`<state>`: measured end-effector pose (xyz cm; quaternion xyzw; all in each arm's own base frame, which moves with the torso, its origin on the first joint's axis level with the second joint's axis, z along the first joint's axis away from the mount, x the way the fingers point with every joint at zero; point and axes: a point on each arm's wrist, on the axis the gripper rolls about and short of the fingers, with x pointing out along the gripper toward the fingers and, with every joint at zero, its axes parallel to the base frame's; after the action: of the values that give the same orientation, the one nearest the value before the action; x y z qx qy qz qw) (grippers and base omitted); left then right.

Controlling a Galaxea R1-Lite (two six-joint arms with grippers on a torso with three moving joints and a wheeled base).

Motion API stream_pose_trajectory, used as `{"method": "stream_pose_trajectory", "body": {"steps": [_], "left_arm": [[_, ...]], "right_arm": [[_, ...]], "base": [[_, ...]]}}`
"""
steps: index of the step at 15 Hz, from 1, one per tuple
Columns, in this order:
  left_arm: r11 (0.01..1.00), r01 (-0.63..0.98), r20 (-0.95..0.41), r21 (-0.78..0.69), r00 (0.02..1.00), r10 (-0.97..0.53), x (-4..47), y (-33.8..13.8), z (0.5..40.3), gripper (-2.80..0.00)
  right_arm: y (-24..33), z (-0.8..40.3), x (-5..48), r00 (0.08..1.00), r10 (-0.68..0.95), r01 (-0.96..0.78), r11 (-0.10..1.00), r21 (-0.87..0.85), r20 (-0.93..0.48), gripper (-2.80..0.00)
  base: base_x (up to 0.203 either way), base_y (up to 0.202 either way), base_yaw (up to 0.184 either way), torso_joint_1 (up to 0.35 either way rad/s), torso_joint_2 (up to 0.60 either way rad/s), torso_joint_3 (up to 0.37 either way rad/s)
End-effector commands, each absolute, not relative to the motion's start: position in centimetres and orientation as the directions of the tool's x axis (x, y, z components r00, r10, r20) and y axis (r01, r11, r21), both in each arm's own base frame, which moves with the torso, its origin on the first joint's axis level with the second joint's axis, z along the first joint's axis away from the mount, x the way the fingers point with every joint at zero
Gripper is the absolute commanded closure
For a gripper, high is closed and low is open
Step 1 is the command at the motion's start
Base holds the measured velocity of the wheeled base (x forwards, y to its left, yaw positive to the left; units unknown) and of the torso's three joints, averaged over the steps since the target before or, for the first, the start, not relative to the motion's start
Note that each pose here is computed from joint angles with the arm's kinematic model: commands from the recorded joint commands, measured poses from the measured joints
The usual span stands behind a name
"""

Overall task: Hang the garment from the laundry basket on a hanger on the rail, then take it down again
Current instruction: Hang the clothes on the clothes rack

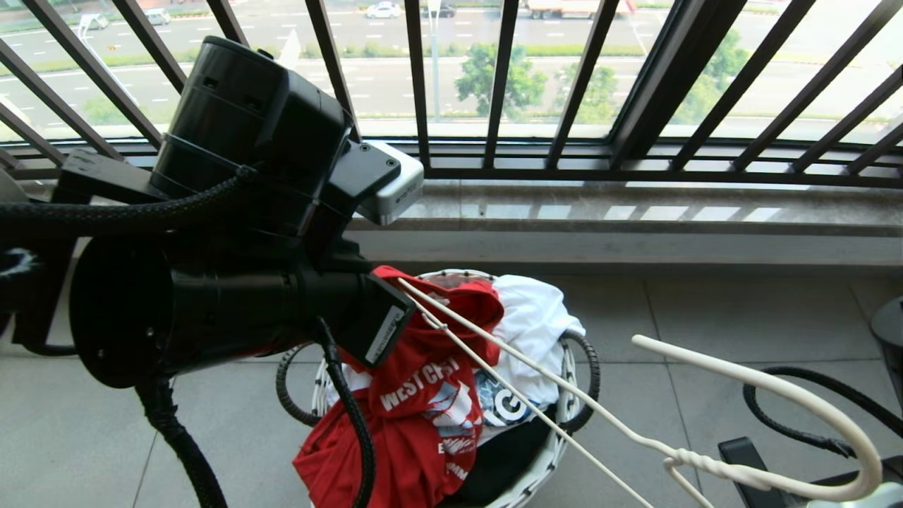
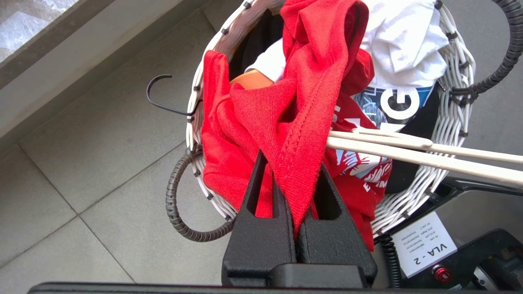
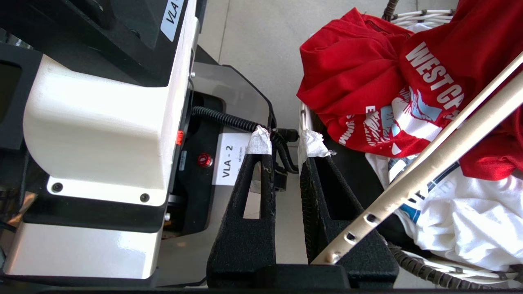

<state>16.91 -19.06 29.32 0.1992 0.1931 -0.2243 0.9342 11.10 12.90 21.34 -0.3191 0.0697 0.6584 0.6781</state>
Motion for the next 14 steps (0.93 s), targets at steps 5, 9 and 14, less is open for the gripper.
{"method": "stream_pose_trajectory", "body": {"steps": [5,9,14], "left_arm": [[0.831,0.478,-0.424,0.284,0.840,-0.338,16.6,-18.3,31.5,0.00],[0.826,0.479,-0.433,0.298,0.838,-0.330,16.1,-17.6,32.0,0.00],[0.822,0.485,-0.437,0.298,0.835,-0.334,15.8,-17.3,31.9,0.00]], "right_arm": [[13.1,21.3,10.8,0.160,0.776,-0.910,-0.123,-0.395,-0.610,0.00],[13.3,21.5,10.6,0.154,0.770,-0.906,-0.140,-0.399,-0.619,0.00],[14.2,22.3,11.2,0.204,0.757,-0.880,-0.135,-0.455,-0.620,0.00]], "base": [[0.000,0.000,0.000,0.000,0.00,0.000],[0.000,0.000,0.000,0.000,0.00,0.000],[0.000,0.000,0.000,0.000,0.00,0.000]]}}
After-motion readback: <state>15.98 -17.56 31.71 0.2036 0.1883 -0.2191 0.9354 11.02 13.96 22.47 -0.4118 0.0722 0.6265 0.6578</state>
